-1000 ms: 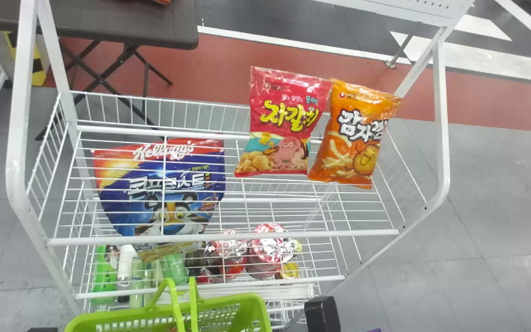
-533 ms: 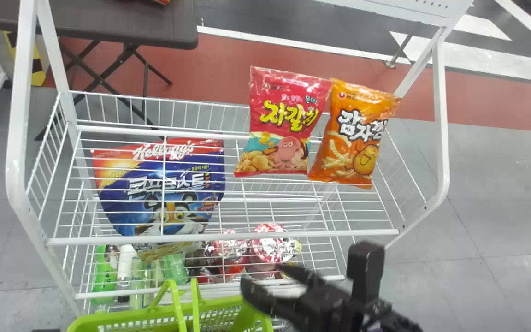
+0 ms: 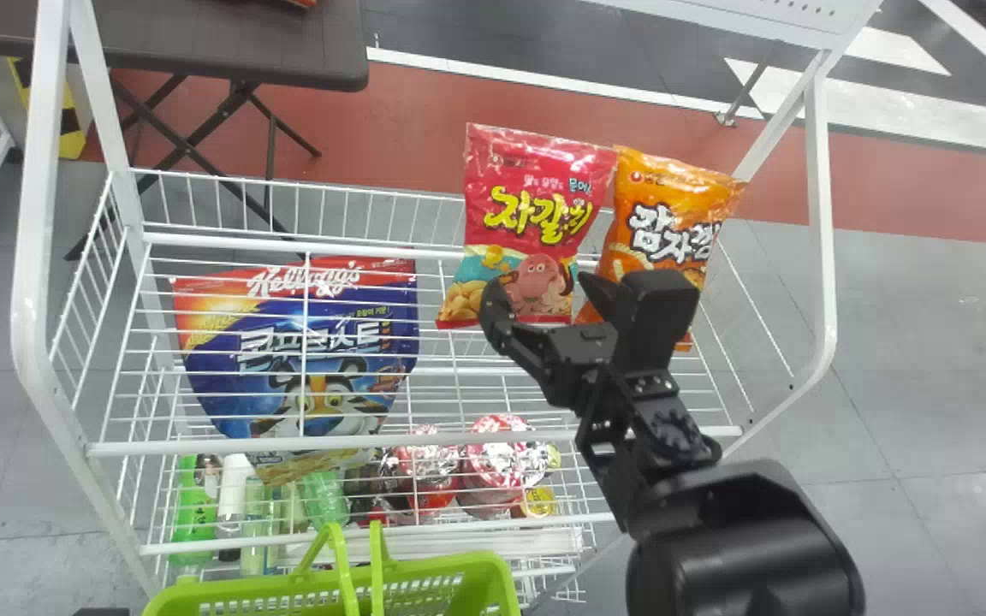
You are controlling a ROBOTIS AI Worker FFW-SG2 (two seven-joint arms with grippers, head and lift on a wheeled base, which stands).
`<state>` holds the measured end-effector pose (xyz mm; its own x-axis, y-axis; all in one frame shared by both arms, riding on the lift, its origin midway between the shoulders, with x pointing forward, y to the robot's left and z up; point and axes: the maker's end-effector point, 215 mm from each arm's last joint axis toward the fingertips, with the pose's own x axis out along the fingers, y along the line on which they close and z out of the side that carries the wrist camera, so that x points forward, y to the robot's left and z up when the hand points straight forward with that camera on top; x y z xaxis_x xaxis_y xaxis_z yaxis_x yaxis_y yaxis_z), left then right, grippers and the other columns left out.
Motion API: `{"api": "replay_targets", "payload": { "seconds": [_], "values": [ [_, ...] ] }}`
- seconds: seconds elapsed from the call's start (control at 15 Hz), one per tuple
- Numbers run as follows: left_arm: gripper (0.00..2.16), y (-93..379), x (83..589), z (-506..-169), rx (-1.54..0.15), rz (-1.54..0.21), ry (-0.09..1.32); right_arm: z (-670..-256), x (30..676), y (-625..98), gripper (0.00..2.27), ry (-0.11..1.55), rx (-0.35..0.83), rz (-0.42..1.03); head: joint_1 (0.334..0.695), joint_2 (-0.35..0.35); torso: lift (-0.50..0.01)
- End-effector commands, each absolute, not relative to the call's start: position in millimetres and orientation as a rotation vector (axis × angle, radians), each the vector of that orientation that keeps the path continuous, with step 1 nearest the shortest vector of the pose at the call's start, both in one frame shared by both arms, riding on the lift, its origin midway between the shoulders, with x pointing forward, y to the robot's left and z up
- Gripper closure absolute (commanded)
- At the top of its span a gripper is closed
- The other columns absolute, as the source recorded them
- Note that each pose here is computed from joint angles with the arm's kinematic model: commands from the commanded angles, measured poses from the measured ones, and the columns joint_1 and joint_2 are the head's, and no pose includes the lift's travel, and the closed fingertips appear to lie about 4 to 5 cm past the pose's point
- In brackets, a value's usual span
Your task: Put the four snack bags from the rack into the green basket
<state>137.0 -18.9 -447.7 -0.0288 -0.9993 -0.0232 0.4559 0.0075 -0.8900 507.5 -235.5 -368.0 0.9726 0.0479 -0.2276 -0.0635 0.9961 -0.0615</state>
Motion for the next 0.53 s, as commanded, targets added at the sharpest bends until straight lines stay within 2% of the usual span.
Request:
{"api": "replay_targets", "payload": {
  "seconds": [0.0, 0.27, 0.33, 0.4, 0.47],
  "values": [
    [2.11, -15.4, 139.2, -448.7, -0.83, -1.403, 0.888, -375.5, 530.8, -242.0, 0.08, 0.243, -0.078, 0.037, 0.695, -0.35, -0.006],
    [2.11, -18.1, 142.5, -445.4, -0.821, -1.419, 0.882, -396.2, 553.4, -263.3, 0.16, 0.317, -0.109, -0.007, 0.695, -0.35, -0.006],
    [2.11, -18.0, 143.3, -445.1, -0.82, -1.42, 0.882, -400.3, 557.2, -266.4, 0.27, 0.334, -0.094, -0.003, 0.695, -0.35, -0.006],
    [2.11, -18.1, 142.7, -443.3, -0.826, -1.426, 0.881, -405.9, 554.3, -266.0, 0.79, 0.353, -0.055, 0.041, 0.695, -0.35, -0.006],
    [2.11, -17.0, 142.9, -444.3, -0.829, -1.422, 0.882, -409.0, 548.0, -261.8, 1.76, 0.349, -0.034, 0.055, 0.695, -0.35, -0.006]
  ]
}}
